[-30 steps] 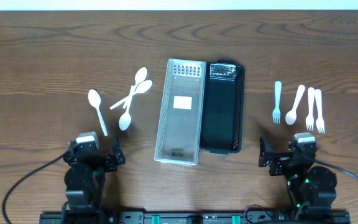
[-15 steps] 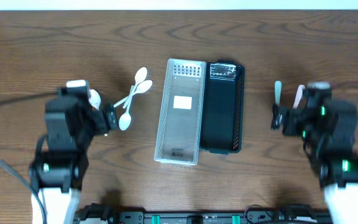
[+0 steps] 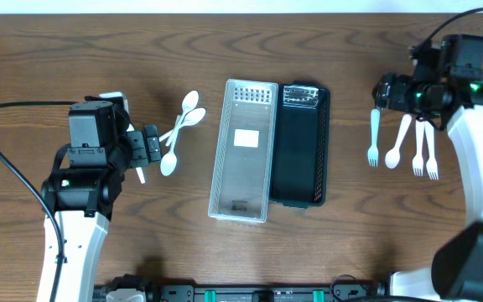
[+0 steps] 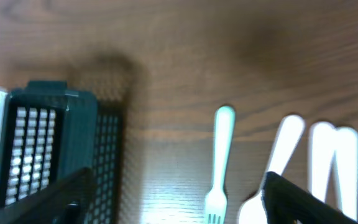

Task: Pack container
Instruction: 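Reach the right gripper to the leftmost white fork and grasp it, then carry the fork with the right gripper into the dark green tray and release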

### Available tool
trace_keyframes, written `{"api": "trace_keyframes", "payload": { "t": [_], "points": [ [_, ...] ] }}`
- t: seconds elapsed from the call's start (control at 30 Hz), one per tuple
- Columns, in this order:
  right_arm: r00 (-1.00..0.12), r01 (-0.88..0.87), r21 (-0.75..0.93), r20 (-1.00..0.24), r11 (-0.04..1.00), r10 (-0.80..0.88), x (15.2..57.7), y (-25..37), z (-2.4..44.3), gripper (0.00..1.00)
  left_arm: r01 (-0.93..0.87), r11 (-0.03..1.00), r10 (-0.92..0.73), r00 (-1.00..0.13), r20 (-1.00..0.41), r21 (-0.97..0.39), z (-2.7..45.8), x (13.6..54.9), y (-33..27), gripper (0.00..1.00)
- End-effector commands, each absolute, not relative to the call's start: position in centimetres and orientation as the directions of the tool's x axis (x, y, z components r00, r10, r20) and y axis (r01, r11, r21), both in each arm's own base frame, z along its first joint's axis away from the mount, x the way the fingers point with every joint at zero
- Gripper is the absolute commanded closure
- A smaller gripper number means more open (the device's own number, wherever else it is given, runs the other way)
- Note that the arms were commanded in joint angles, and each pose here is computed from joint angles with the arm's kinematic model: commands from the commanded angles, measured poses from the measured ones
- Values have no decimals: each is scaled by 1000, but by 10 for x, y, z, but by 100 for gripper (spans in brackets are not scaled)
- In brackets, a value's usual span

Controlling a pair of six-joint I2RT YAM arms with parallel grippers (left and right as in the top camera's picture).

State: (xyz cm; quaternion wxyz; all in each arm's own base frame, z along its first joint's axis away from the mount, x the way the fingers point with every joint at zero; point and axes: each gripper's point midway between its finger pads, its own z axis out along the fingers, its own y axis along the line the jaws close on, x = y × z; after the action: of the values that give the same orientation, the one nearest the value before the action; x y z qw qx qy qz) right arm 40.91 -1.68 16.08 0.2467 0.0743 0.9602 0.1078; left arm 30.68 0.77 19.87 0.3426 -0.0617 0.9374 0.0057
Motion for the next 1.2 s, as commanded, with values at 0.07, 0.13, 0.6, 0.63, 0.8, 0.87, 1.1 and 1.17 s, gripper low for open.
{"api": "trace_keyframes", "payload": {
  "t": [0.07,0.13,0.6,0.63,0.8,0.87,1.1,1.17],
  "points": [
    [-932,169,163,-293,972,211,400,-27,105,17,-117,993,-110,-747,-655,-32,206,309,9,2],
    [-931,235,127,-257,964,261,399,-36,90,20,-117,993,-110,-747,-655,-32,206,309,9,2],
    [-945,302,65,-108,951,308,395,-25,23,37,-117,993,-110,-747,-655,-32,206,309,9,2],
    [-944,311,56,-99,949,316,394,-26,18,37,-117,993,-110,-747,-655,-32,206,309,9,2],
    [-937,342,39,-63,939,344,391,-27,1,46,-117,993,-110,-747,-655,-32,206,309,9,2],
    [-933,354,29,-54,935,355,390,-29,-3,48,-117,993,-110,-747,-655,-32,206,309,9,2],
    [-935,354,9,-18,935,355,384,-29,-18,73,-117,993,-110,-747,-655,-32,206,309,9,2],
    [-935,354,7,-9,935,354,383,-29,-20,93,-117,993,-110,-747,-655,-32,206,309,9,2]
  ]
}}
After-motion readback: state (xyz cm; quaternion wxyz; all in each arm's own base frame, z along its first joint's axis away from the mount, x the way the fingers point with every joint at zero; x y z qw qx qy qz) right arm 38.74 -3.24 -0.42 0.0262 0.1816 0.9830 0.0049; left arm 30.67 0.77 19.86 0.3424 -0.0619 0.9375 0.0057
